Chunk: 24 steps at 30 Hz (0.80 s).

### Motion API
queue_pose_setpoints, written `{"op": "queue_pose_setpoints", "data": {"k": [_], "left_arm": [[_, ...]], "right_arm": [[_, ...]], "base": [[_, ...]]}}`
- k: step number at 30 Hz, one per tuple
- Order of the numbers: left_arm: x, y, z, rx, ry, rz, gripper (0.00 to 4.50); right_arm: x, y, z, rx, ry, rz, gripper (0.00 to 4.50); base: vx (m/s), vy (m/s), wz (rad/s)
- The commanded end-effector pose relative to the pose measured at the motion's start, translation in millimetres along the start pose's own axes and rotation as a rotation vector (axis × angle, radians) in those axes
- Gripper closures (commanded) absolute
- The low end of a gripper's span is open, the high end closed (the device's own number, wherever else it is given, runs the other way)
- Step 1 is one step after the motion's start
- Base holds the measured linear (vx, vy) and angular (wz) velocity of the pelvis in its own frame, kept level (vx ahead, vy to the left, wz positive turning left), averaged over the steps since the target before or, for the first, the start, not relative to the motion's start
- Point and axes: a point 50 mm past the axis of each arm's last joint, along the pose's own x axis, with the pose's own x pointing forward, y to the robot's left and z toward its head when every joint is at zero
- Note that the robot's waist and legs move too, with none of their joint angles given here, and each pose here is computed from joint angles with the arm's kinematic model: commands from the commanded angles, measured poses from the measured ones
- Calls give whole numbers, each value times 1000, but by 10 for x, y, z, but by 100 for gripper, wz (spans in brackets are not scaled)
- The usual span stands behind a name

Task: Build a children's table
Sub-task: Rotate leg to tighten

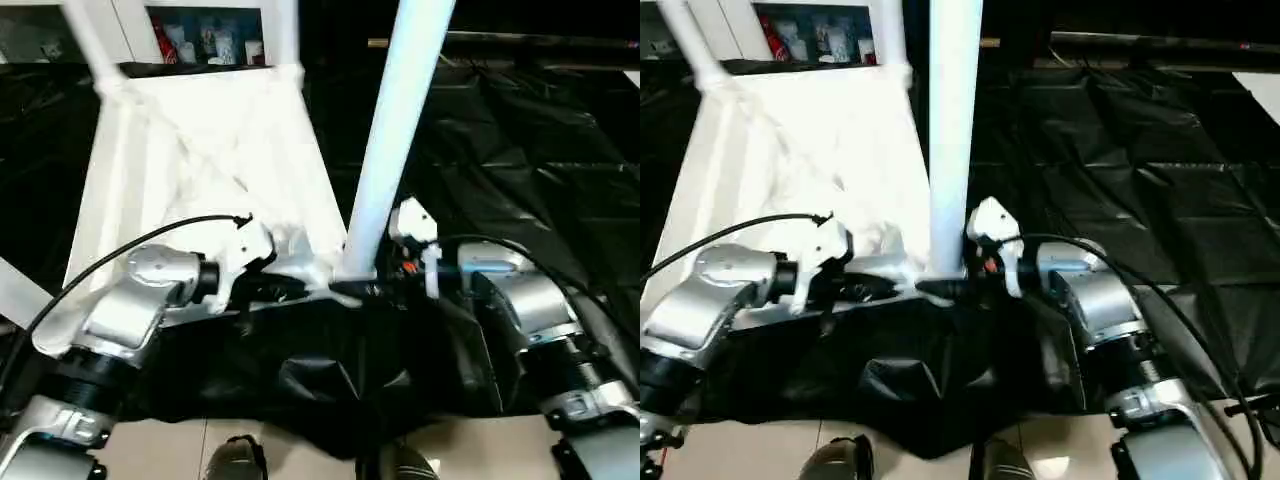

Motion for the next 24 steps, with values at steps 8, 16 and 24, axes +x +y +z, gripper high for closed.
{"op": "queue_pose_setpoints", "data": {"k": [8, 16, 24], "left_arm": [[-4, -28, 115, 48, -66, -48, 450], [137, 202, 187, -53, -101, 226, 450], [390, 375, 362, -114, -144, 463, 450]], "right_arm": [[52, 41, 18, 2, -2, 46, 176], [305, -8, -88, 104, -60, -227, 187], [817, 6, -64, 289, -151, -579, 188]], "base": [[0, 0, 0], [0, 0, 0], [0, 0, 0]]}}
